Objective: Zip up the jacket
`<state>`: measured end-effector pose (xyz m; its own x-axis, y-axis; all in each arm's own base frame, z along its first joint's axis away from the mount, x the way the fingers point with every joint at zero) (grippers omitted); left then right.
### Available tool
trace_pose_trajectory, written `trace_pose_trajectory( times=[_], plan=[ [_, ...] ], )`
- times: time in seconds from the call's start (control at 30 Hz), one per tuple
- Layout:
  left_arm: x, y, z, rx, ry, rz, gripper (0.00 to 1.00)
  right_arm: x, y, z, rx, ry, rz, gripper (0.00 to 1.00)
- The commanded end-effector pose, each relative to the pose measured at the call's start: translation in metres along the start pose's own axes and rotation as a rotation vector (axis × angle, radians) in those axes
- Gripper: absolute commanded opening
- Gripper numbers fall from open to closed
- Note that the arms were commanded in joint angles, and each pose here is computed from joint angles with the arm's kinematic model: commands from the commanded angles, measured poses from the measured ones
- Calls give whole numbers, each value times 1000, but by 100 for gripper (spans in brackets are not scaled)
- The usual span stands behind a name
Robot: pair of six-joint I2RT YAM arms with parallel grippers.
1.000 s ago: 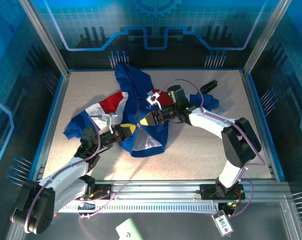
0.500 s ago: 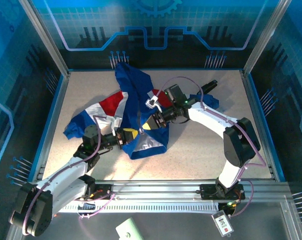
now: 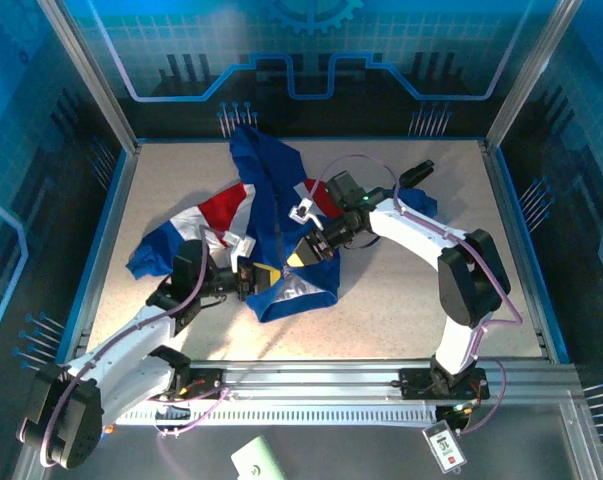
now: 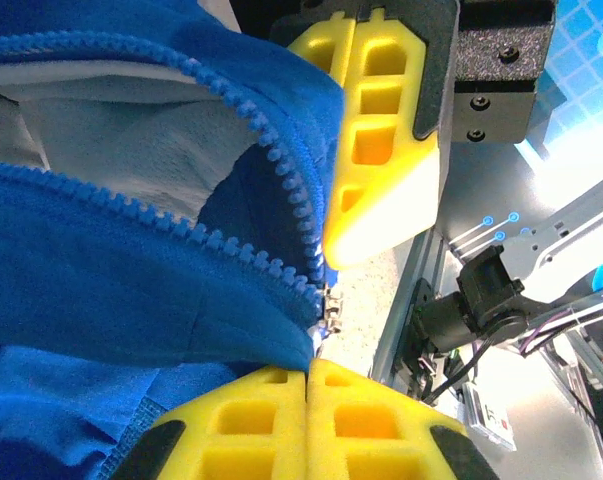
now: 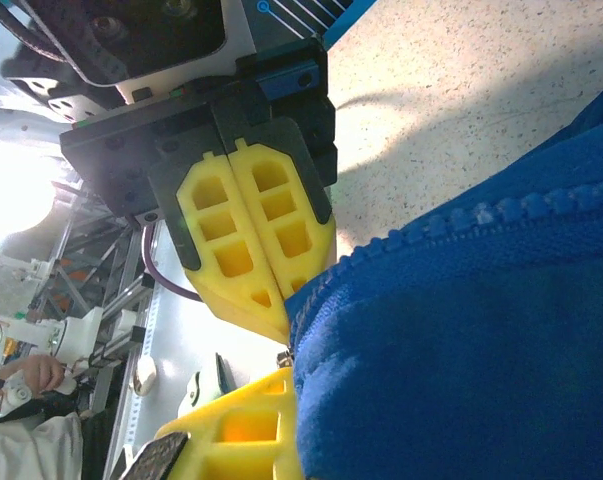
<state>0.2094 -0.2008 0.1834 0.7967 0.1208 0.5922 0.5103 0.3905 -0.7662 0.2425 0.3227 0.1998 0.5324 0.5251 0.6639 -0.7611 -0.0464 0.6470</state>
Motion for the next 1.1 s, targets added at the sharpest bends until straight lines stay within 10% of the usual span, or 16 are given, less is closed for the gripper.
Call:
trace_pose_trajectory(
  times=[0.0, 0.27, 0.37, 0.5, 0.77, 1.07],
  plan=[
    [-12, -7, -3, -8, 98, -13, 0, 7, 5, -1, 34, -12, 36, 0],
    [-7, -3, 2, 74, 83, -24, 2, 6, 5, -2, 42, -29, 46, 0],
    [1, -8, 6, 69, 11, -42, 36, 5, 2, -2, 42, -51, 49, 0],
    [13, -13, 17, 83, -107, -43, 55, 4, -1, -1, 38, -85, 46, 0],
    [22, 14, 44, 230, -354, 264, 45, 5, -2, -1, 58, -118, 48, 0],
    [5, 19, 32, 95, -363, 502, 47, 5, -3, -2, 64, -129, 45, 0]
  ],
)
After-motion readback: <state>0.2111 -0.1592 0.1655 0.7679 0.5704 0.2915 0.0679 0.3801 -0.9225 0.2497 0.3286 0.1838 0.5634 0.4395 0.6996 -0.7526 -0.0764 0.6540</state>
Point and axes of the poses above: each hand's point on the last joint's axis, 136 mm out from that joint toward the fingers, its own z axis back along the fingers, its own y axis along the line the jaws close on, x = y × z, the point moved 2 cm from there along z, back along the fingers, and after that the axes turned 9 degrees about z, right-handed, at the moved point
